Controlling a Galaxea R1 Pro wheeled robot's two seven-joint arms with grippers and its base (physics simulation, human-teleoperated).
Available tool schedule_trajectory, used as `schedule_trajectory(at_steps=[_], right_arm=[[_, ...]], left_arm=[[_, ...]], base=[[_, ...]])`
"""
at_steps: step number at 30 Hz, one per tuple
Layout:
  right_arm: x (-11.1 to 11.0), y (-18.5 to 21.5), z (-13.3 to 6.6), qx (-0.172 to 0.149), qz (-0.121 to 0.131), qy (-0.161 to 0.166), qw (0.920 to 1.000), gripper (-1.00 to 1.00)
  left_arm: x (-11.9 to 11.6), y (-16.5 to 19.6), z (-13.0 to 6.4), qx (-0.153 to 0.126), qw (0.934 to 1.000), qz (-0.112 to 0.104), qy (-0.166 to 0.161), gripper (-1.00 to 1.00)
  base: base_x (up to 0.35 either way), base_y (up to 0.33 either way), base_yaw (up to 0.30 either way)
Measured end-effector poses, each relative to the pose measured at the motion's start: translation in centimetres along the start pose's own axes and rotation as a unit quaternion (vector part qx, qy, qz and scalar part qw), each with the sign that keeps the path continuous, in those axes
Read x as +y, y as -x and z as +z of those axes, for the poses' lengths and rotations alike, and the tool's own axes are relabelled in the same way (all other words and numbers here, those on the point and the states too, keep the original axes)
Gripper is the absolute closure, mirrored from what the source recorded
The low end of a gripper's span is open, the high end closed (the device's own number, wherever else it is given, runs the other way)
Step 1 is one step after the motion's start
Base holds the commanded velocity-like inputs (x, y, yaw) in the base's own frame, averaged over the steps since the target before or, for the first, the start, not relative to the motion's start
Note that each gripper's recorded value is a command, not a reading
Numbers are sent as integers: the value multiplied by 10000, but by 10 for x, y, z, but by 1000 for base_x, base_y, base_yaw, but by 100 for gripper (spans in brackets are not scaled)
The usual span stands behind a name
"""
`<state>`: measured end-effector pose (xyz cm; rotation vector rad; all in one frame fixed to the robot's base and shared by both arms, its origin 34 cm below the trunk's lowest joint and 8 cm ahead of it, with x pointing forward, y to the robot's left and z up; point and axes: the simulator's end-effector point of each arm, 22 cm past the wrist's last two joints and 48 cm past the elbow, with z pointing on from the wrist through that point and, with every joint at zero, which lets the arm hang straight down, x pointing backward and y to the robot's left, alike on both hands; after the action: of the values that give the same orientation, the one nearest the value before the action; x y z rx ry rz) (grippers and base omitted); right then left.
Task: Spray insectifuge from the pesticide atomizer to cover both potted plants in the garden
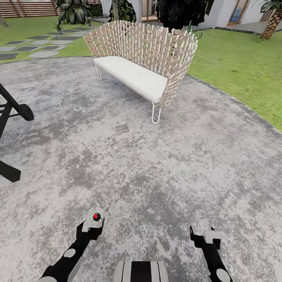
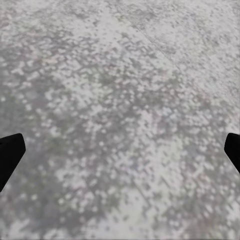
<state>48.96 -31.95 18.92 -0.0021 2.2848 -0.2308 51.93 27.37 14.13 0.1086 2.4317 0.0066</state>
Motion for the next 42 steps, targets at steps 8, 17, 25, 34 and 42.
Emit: schedule_trajectory(at_steps=[8,17,25,34,42], right_arm=[[0,0,0,-2,0,0,10000,-100],[0,0,0,0,-1,0,10000,-100],[0,0,0,-2,0,0,10000,-100],[0,-1,0,6,-1,1,10000,-100],[1,-16,1,152,-24,7,9999,-100]], left_arm=[[0,-1,0,5,10000,-1,3,-100],[0,-1,0,7,10000,4,4,-100],[1,-2,-1,13,10000,0,33,-100],[2,-2,-1,15,10000,12,36,-100],[0,-18,2,157,9999,19,10,-100]], base=[[45,5,0],[17,0,0],[78,-14,0],[15,-3,0],[0,0,0]])
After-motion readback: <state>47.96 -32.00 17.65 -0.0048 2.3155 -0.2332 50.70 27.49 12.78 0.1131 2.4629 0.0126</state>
